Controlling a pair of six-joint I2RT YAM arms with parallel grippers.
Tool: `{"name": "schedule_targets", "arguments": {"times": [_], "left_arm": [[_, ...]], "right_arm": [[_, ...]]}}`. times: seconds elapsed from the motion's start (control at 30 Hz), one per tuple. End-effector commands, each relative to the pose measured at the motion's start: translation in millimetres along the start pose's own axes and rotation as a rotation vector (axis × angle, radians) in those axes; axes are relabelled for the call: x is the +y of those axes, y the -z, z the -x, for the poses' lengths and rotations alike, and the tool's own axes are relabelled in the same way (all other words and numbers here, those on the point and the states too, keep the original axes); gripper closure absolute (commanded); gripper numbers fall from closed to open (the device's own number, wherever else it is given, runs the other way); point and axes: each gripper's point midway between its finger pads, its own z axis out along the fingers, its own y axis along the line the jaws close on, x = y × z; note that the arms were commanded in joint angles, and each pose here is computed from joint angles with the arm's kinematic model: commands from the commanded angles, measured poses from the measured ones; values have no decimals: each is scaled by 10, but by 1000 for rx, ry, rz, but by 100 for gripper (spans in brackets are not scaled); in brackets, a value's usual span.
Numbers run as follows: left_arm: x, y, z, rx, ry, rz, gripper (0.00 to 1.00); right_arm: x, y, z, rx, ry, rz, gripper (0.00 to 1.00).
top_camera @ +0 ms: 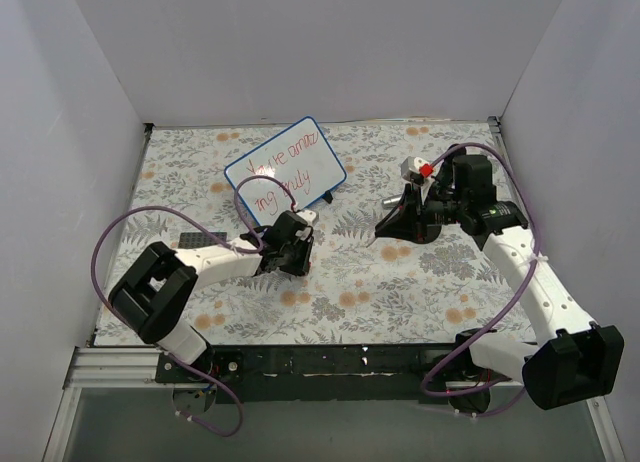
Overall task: Write a sentence on the whiteboard
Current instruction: Move the pen cap to the center of the board.
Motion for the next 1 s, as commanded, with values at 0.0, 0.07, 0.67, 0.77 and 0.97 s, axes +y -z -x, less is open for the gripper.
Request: {"name": "schedule_targets", "arguments": {"times": [0.0,0.07,0.67,0.77,0.97], "left_arm": [[31,52,-135,-28,-11,34,95],[12,64,-114,-44,-9,27,95],[15,96,-163,-44,78,56,73],[72,150,-111,-61,94,98,68],[102,463,206,-215,125,121,55]], "right_arm": [[-94,-43,37,-3,17,-24,99],[-105,-72,8,1,1,-16,99],[-143,-183,-108,23,-50,11,99],[-124,-167,-105,25,-42,8,99],[-43,-141,-72,18,-4,28,99]]}}
